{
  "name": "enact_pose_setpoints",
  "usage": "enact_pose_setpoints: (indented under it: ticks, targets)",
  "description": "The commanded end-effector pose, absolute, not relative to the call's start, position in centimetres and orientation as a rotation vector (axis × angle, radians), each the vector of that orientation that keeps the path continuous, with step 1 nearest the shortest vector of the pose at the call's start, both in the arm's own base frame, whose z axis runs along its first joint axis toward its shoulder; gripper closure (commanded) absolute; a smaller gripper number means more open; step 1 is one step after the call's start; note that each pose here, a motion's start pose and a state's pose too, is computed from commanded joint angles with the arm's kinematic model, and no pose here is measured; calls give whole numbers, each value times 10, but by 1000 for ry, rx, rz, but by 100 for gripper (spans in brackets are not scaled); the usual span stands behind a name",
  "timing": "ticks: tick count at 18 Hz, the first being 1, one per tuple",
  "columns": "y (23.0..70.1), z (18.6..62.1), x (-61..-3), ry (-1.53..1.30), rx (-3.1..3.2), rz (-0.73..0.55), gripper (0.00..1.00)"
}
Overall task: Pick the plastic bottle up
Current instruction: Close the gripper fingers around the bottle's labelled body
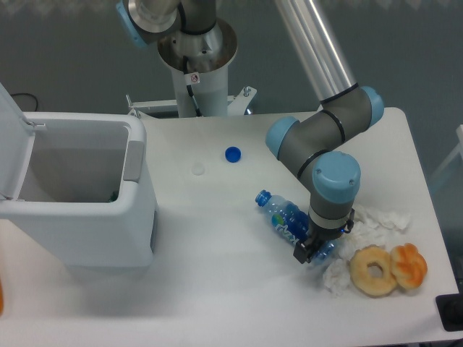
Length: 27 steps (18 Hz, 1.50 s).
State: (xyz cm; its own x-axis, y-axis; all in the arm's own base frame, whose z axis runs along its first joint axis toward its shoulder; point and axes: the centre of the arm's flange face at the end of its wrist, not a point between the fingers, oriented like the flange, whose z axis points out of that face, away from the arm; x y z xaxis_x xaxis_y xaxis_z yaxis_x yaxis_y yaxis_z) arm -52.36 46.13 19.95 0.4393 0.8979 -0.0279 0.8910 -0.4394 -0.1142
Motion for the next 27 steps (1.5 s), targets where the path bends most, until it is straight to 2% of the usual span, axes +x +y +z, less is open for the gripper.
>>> enact_pose_setpoints:
  ticks: [10, 16, 27]
  targets:
    - [463, 196, -524, -1609, -2601, 128, 0]
    - [463, 196, -524, -1607, -2602, 128, 7]
    - [465, 195, -525, -1604, -2602, 129, 12]
